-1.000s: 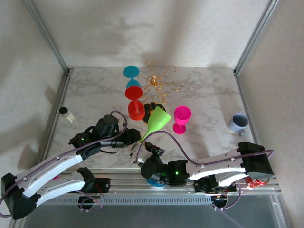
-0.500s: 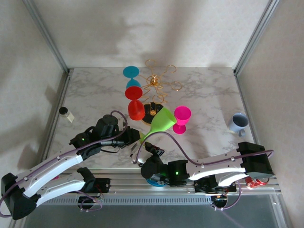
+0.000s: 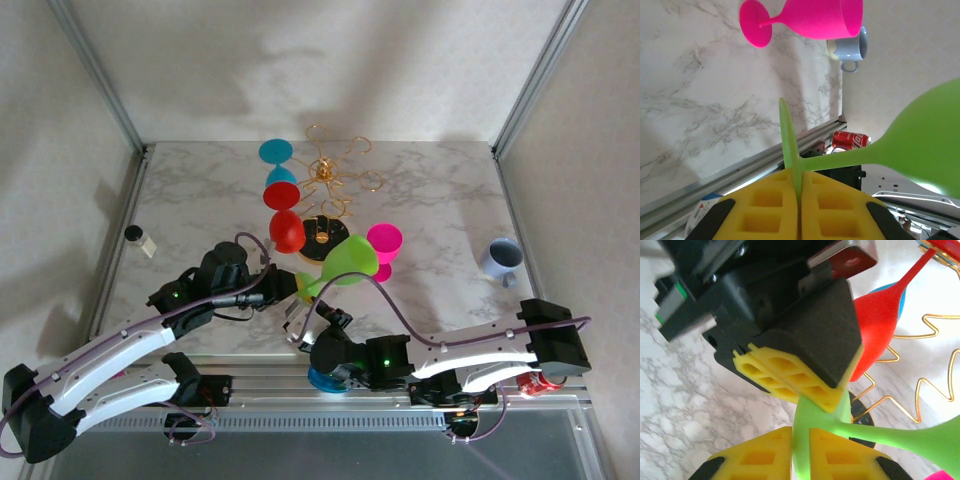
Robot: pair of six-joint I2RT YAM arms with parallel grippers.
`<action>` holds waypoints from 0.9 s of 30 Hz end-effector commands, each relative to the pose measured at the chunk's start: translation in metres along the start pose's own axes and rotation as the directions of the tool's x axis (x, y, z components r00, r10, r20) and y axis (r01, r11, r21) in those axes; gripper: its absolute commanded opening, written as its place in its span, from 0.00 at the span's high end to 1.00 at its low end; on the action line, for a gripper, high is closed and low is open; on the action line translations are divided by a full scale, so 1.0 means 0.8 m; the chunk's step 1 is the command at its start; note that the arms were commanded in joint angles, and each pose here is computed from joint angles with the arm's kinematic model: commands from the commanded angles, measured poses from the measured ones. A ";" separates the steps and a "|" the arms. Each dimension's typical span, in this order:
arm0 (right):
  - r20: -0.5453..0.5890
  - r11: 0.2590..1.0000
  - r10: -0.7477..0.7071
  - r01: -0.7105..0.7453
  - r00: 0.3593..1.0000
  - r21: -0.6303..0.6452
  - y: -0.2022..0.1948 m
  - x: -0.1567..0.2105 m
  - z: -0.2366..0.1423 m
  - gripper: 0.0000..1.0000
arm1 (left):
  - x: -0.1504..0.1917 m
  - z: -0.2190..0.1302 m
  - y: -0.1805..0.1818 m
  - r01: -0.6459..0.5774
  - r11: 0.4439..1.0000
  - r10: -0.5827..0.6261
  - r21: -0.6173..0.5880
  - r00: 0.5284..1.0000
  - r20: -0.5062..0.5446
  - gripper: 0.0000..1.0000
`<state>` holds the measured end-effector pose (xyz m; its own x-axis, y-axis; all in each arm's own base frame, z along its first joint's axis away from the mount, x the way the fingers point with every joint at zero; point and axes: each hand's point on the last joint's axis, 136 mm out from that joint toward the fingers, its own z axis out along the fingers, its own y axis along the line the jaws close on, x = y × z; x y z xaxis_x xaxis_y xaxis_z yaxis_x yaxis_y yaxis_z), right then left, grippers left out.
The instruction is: Take the wine glass off the wine glass rack
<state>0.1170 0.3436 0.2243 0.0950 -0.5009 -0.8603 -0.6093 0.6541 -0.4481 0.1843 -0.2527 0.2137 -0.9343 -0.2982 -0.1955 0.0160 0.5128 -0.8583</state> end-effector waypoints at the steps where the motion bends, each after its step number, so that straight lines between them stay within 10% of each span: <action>1: 0.034 0.993 0.114 -0.115 0.993 0.017 -0.020 -0.022 -0.014 0.80 | 0.000 0.003 0.026 0.010 0.999 -0.009 -0.038 1.000 0.025 1.00; 27: -0.283 0.756 0.500 -0.572 0.819 -0.318 -0.065 -0.115 -0.053 0.50 | -0.007 0.013 0.042 -0.032 0.993 0.016 0.115 0.990 0.138 1.00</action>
<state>0.1095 0.3409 0.3193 -0.3491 -0.2832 -0.8933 -0.7772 0.6200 0.1071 0.1875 -0.2403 0.1646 -0.8982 -0.3672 -0.2416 0.0355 0.4873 -0.8725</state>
